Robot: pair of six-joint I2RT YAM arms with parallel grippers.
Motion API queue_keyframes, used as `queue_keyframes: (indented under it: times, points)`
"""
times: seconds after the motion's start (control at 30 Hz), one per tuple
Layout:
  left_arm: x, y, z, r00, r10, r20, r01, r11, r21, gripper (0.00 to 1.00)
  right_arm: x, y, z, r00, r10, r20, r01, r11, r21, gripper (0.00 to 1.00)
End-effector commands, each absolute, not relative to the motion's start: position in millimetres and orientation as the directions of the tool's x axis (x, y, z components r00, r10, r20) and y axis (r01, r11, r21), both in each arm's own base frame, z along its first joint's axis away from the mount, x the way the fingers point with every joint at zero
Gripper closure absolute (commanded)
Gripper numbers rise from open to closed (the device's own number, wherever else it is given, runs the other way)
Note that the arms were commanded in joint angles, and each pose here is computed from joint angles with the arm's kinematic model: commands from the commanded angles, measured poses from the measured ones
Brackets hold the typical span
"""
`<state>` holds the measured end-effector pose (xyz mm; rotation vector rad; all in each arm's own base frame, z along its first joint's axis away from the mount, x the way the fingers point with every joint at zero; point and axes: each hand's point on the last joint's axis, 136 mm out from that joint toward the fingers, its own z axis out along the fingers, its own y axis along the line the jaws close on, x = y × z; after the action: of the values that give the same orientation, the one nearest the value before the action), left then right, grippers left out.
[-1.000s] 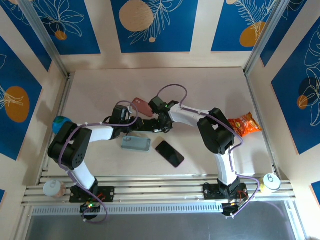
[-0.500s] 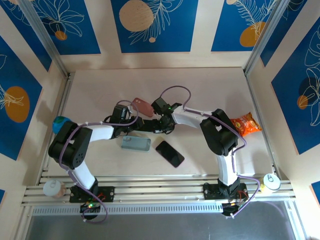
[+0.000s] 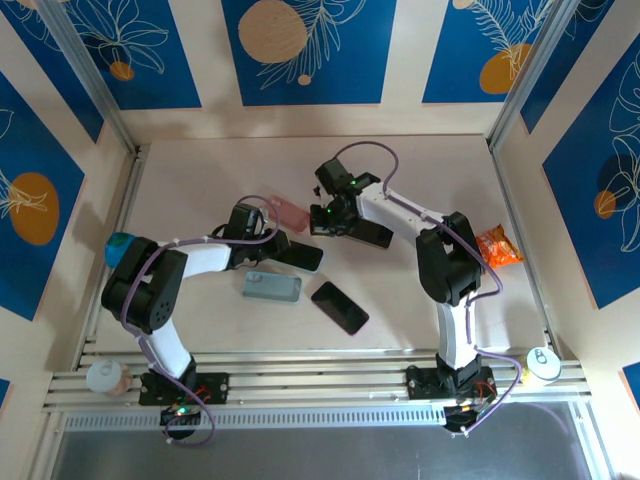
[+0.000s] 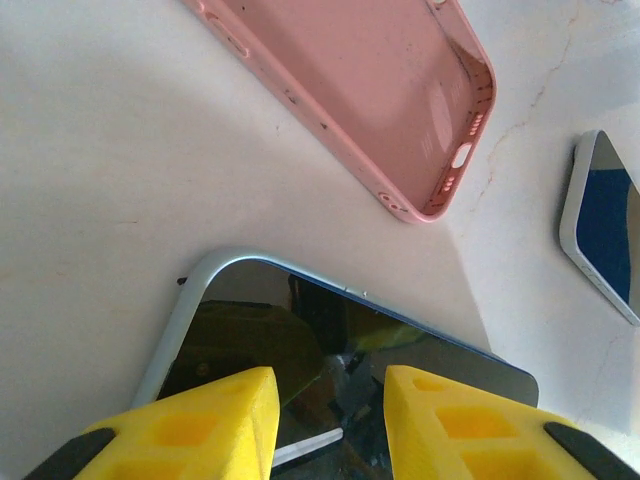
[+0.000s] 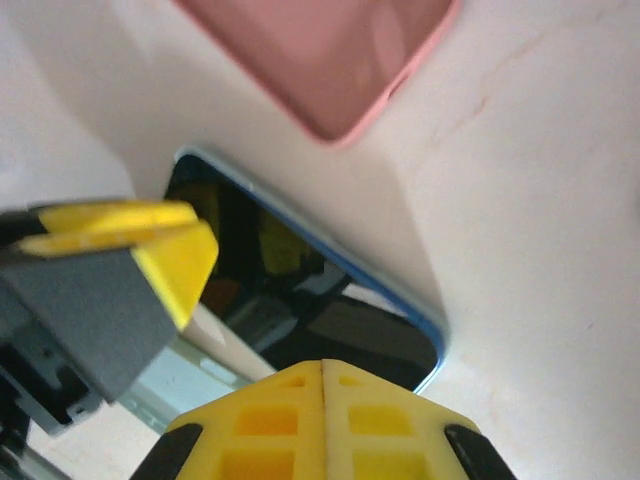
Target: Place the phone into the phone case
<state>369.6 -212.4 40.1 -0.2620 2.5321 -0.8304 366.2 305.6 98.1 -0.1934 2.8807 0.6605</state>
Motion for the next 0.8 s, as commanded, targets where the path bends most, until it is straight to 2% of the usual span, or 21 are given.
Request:
queue_keyframes:
  times: [0.0, 0.43, 0.77]
  points:
    - [365, -200, 35, -0.878, -0.302, -0.37, -0.062, 0.841, -0.538, 0.64, 354, 301, 71, -0.979, -0.152, -0.135, -0.192, 0.911, 0.364, 1.0]
    - [362, -199, 28, -0.88, -0.307, -0.362, -0.072, 0.84, -0.538, 0.64, 328, 281, 34, -0.984, -0.17, -0.058, -0.18, 0.94, 0.291, 1.0]
    - [359, -198, 22, -0.883, -0.309, -0.353, -0.08, 0.84, -0.537, 0.64, 329, 281, 20, -0.982, -0.182, -0.041, -0.186, 0.945, 0.268, 1.0]
